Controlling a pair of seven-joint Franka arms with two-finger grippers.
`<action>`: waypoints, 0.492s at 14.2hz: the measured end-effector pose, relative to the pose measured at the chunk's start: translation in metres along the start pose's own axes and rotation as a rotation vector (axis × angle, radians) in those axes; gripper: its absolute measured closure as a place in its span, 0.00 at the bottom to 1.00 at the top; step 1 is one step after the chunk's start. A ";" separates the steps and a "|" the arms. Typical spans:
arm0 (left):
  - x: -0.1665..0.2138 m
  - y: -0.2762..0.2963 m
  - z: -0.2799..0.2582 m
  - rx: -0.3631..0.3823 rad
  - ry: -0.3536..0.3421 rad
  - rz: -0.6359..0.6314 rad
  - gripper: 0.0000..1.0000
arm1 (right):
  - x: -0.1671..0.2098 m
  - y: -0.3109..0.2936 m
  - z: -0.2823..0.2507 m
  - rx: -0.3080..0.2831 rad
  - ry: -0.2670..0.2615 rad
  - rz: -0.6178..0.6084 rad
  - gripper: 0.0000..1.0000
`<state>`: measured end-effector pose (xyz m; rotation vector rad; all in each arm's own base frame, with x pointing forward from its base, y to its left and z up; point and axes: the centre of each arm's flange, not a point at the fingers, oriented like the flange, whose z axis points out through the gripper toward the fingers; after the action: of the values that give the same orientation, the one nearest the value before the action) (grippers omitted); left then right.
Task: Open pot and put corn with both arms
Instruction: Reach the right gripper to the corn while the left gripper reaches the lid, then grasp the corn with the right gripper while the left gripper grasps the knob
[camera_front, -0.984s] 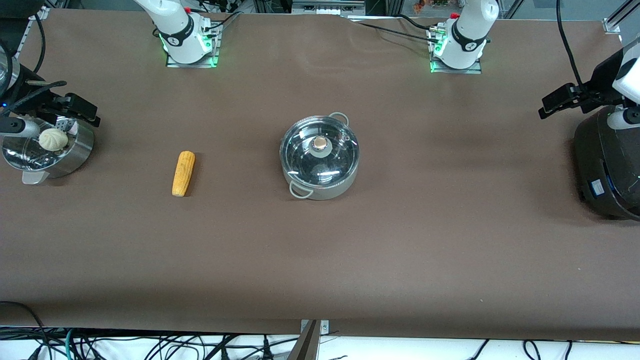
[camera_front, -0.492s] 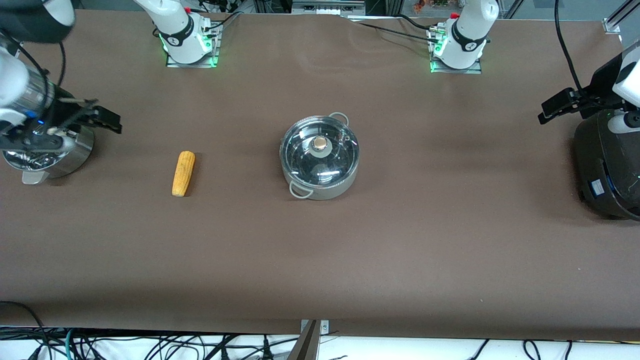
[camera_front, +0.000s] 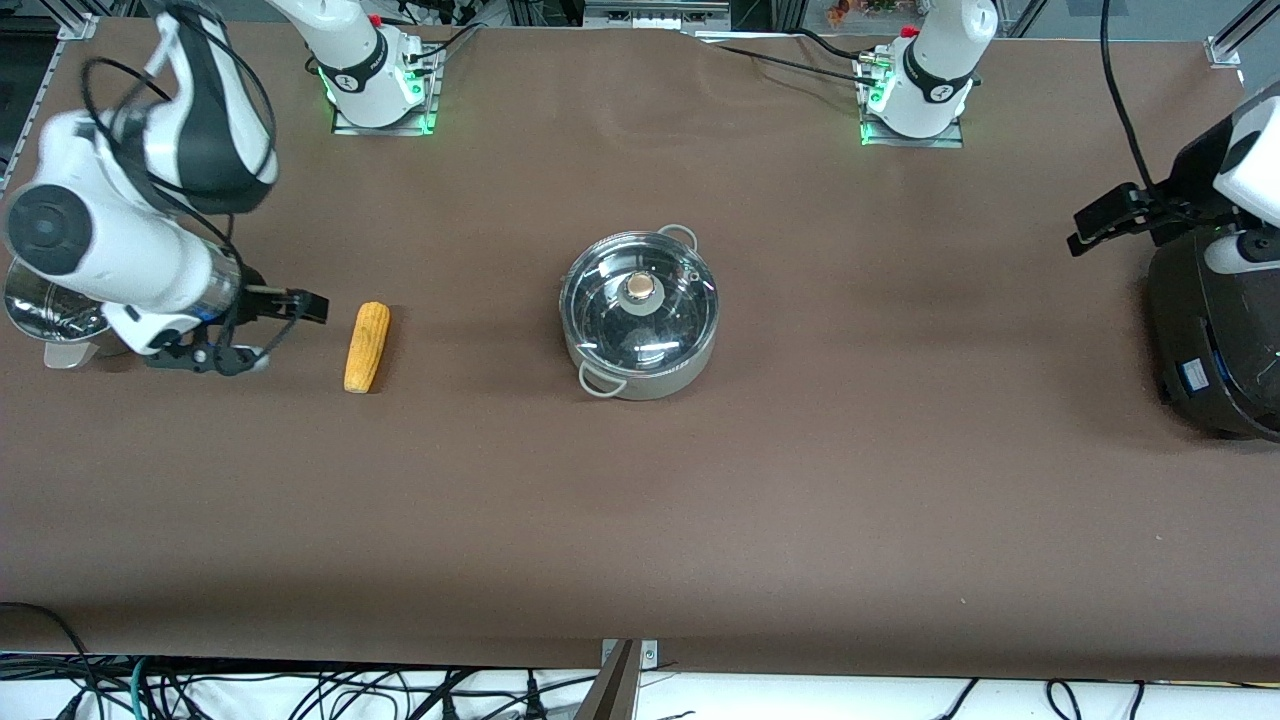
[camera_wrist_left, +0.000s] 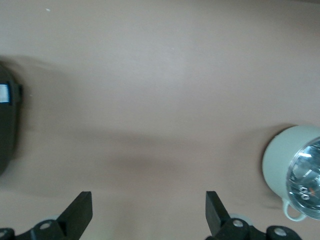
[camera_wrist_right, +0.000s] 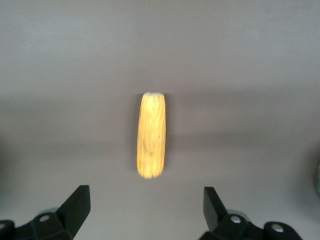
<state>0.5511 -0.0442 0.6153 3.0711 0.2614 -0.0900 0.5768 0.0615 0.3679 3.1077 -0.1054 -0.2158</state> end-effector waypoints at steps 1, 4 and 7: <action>-0.003 0.026 0.009 0.001 -0.012 -0.025 0.00 | -0.004 -0.003 0.024 0.000 0.017 0.032 0.00; -0.011 0.132 0.049 -0.019 -0.007 -0.090 0.00 | -0.018 -0.022 0.092 -0.030 0.052 0.058 0.00; -0.022 0.215 0.096 -0.092 -0.033 -0.125 0.00 | -0.020 -0.034 0.143 -0.054 0.051 0.052 0.00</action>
<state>0.5609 -0.2653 0.5327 2.9568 0.4431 -0.1308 0.5391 0.0939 0.2284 3.0496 -0.1757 -0.1351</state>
